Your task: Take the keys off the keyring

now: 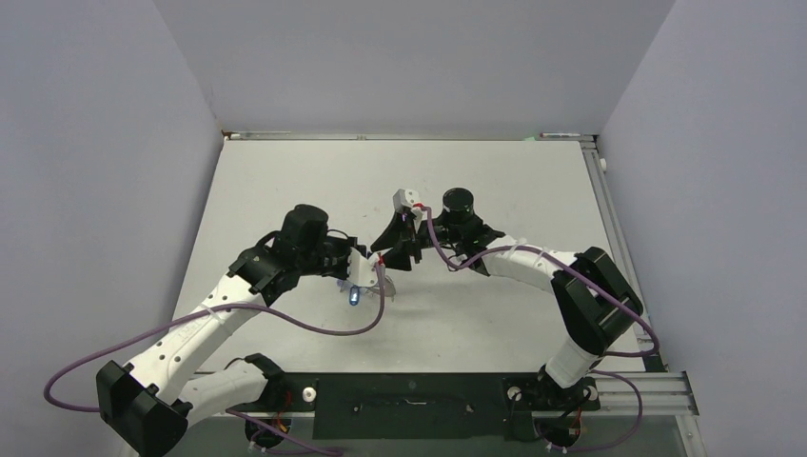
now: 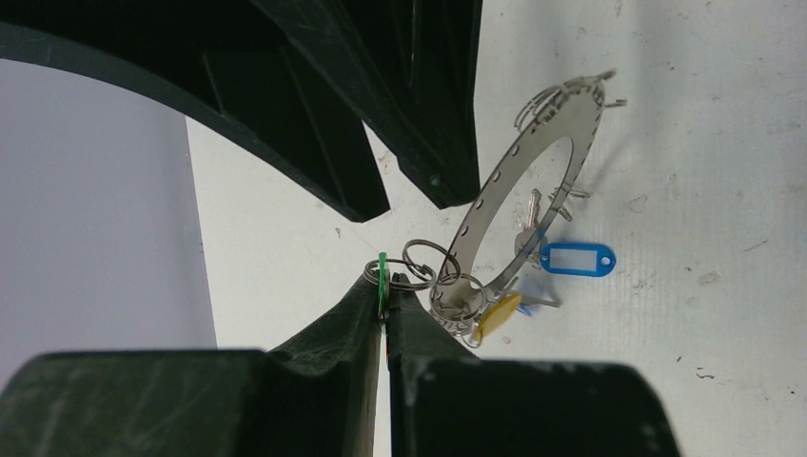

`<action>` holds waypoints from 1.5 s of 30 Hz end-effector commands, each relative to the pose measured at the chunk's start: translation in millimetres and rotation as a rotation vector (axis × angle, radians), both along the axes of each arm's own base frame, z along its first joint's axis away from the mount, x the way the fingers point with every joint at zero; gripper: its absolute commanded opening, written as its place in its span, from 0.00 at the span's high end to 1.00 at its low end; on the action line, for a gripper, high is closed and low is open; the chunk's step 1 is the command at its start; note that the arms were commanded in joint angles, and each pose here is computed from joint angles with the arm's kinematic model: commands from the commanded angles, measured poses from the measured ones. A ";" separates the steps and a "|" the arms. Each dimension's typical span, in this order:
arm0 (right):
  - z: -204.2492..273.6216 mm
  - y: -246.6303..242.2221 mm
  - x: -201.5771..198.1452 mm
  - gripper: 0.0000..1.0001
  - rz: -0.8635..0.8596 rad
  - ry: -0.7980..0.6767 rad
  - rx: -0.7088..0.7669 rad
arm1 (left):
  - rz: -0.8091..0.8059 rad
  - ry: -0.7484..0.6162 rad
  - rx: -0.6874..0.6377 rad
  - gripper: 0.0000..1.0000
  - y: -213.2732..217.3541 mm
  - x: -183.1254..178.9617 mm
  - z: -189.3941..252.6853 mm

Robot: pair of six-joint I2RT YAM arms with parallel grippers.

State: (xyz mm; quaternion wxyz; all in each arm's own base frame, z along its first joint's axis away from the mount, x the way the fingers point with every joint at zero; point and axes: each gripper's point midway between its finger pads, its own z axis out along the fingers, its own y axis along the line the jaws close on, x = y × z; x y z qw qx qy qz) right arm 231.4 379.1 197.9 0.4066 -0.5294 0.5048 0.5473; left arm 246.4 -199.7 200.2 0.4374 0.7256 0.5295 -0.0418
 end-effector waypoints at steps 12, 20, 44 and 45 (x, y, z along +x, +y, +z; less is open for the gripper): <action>27.5 16.0 -1.8 0.56 0.086 -0.095 0.086 | -0.075 -0.064 -0.060 1.00 -11.4 -4.6 26.7; 21.0 19.3 -6.7 0.55 0.107 -0.092 0.085 | -0.085 -0.061 -0.068 1.00 -12.6 -6.8 27.2; 4.4 16.6 -10.0 0.95 0.110 -0.119 -0.004 | -0.001 -0.032 -0.083 1.00 -4.3 3.3 22.7; 5.1 15.7 -9.1 0.95 0.104 -0.115 -0.005 | 0.010 -0.027 -0.081 1.00 -1.6 5.5 20.6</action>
